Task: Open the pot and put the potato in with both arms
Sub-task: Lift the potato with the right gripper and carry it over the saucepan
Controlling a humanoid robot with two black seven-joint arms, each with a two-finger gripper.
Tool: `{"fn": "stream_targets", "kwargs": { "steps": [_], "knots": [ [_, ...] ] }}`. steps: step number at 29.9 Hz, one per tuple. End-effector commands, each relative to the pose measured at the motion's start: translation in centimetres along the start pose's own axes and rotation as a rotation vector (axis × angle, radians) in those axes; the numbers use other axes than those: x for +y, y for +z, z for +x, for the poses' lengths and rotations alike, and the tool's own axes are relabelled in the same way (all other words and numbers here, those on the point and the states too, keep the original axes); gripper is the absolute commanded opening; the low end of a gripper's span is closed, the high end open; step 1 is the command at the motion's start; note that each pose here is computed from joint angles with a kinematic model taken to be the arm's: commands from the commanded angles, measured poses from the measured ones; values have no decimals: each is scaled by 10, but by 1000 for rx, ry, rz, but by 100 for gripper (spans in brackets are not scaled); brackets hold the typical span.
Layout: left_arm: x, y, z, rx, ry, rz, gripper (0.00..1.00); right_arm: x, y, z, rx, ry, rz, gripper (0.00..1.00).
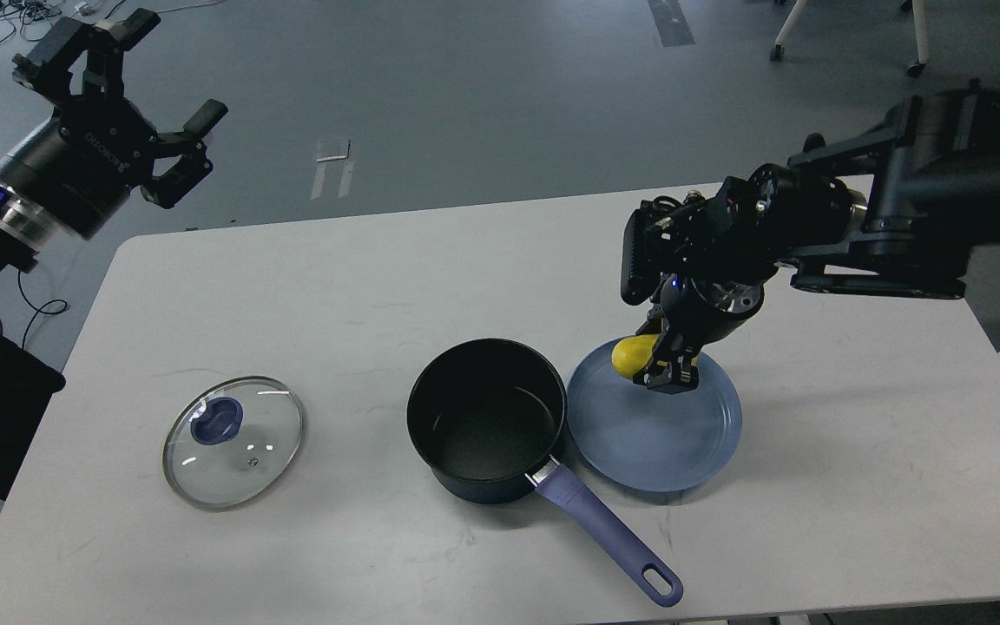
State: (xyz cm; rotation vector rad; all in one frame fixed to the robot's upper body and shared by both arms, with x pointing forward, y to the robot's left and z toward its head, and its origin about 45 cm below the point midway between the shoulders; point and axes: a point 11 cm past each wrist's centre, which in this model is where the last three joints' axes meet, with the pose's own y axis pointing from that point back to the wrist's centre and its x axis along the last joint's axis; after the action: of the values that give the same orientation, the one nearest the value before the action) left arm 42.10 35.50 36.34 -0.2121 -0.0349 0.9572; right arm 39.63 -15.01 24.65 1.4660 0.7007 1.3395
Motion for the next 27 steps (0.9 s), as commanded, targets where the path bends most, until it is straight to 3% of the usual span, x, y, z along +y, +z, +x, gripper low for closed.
{"fn": "stream_targets", "kwargs": {
  "steps": [1,5,17,27],
  "knots": [
    [0,0,0,0,0,0,98,16,6,24,-24,71,-14,15],
    [0,0,-1,1,-1,0,98,18,-7,64,-40,169,29,15],
    [-4,1,-2,13,-3,-17,98,-18,-45,117,-20,231,124,16],
    [-4,2,-2,13,-3,-19,98,-43,-56,93,-96,191,176,17]
  ]
}}
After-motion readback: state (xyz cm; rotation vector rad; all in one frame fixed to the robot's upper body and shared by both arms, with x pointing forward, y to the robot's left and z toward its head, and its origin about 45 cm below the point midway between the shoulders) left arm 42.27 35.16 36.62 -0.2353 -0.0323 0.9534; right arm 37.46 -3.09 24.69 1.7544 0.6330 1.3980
